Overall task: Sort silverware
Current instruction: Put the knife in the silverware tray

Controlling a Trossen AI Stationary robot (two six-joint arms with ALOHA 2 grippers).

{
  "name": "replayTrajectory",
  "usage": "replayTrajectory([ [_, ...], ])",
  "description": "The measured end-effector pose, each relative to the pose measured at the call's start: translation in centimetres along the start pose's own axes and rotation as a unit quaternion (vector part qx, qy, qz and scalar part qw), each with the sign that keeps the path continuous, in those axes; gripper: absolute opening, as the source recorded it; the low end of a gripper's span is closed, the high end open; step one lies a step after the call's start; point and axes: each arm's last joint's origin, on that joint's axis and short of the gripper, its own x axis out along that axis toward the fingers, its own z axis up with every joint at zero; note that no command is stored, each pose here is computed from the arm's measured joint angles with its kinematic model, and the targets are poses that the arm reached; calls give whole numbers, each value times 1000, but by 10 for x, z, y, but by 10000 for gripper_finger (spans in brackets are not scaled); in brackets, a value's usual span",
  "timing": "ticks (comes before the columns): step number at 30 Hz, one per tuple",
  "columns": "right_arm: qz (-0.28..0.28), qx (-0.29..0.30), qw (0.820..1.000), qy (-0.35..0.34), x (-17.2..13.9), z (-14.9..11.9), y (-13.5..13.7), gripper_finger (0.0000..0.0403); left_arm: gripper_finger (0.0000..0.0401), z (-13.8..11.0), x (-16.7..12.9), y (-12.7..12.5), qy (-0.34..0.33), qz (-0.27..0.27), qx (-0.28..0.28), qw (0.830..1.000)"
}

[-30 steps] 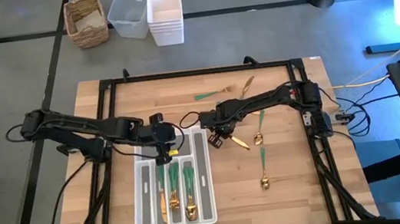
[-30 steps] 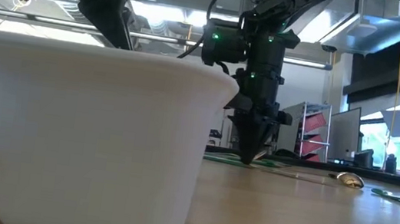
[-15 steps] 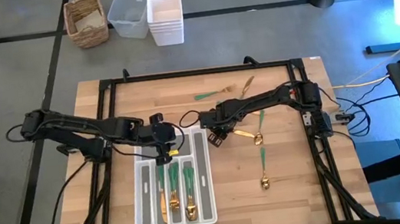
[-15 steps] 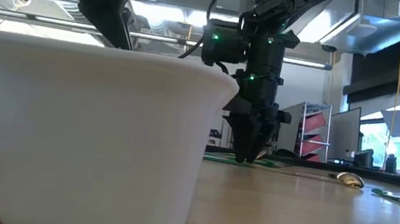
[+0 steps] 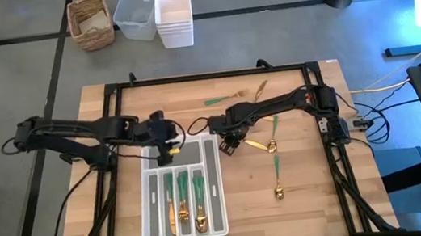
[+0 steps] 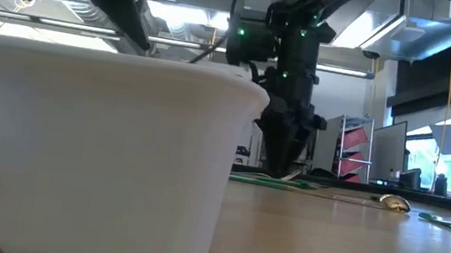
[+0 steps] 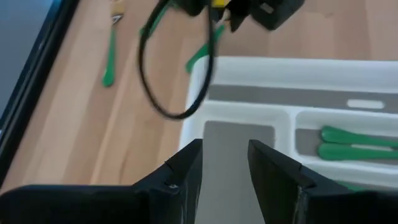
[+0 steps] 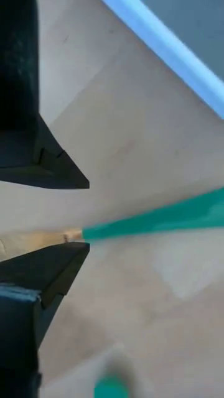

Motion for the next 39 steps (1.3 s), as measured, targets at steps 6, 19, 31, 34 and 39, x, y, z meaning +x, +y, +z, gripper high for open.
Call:
replayTrajectory([
  [6, -34, -38, 998, -34, -8, 7, -2, 152, 123, -8, -5, 10, 29, 13, -7, 999],
  [19, -6, -62, 998, 15, 17, 9, -22, 152, 123, -13, -5, 10, 57, -11, 12, 998],
  [31, 20, -61, 998, 28, 17, 6, -20, 152, 123, -13, -5, 10, 57, -11, 11, 998],
  [34, 20, -60, 998, 26, 12, 9, -19, 152, 123, -13, -5, 10, 57, -11, 11, 998],
  [39, 27, -60, 998, 22, 5, 12, -17, 152, 123, -13, -5, 10, 57, -11, 11, 998],
])
